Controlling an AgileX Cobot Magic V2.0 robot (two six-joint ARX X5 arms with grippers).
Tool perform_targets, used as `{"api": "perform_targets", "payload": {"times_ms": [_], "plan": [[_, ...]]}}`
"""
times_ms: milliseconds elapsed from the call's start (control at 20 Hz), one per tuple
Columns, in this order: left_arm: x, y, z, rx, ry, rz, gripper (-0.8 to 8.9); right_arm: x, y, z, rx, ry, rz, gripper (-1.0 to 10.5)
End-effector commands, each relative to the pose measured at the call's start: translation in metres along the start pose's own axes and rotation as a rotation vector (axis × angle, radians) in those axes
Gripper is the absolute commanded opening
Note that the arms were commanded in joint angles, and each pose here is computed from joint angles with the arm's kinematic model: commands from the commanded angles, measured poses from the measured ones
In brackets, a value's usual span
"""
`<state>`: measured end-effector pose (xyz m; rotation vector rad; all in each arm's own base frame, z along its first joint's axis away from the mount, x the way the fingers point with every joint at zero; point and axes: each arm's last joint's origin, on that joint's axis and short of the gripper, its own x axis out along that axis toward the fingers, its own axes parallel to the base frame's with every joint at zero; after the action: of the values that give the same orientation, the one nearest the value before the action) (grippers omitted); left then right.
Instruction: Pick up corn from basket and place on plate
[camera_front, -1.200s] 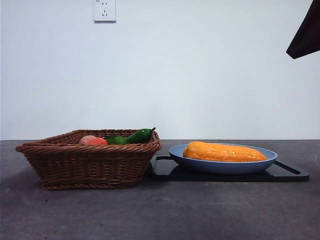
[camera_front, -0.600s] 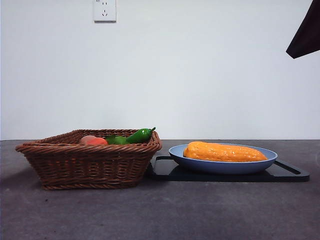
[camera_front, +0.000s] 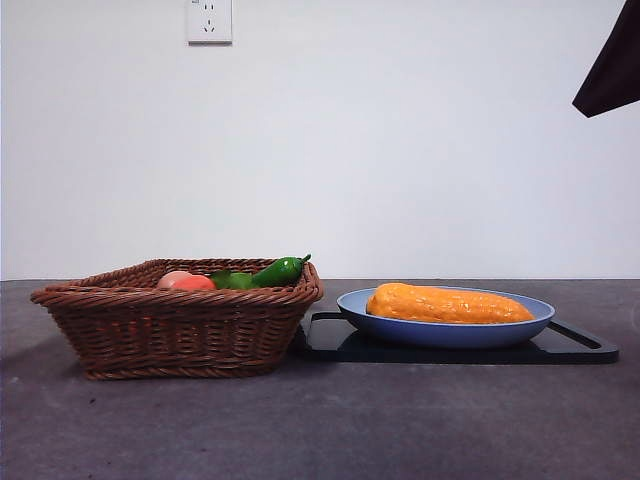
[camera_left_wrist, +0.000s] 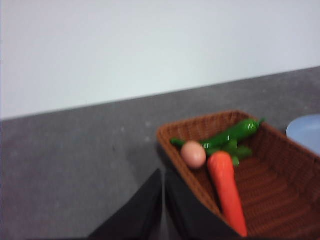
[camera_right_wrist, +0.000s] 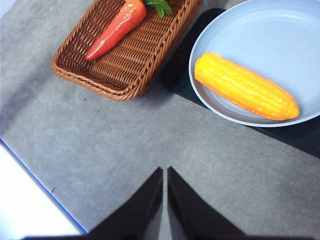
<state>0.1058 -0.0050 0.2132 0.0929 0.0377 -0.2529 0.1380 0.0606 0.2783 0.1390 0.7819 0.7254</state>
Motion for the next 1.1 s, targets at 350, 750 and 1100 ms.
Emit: {"api": "perform_targets", "payload": {"times_ms": [350,750,1100], "plan": [[-0.008,-0.003,-0.045,-0.067,0.004,0.093,0.08,0.0,0.001,0.003,-0.003,-0.011,0.004,0.0],[-0.01,-0.005,-0.063,-0.117,0.177,0.099,0.08,0.0,0.001,0.003,-0.003,-0.011,0.004,0.0],[-0.011,-0.005,-0.064,-0.135,0.18,0.1,0.08,0.0,0.001,0.003,-0.004,-0.011,0.004,0.0]]}}
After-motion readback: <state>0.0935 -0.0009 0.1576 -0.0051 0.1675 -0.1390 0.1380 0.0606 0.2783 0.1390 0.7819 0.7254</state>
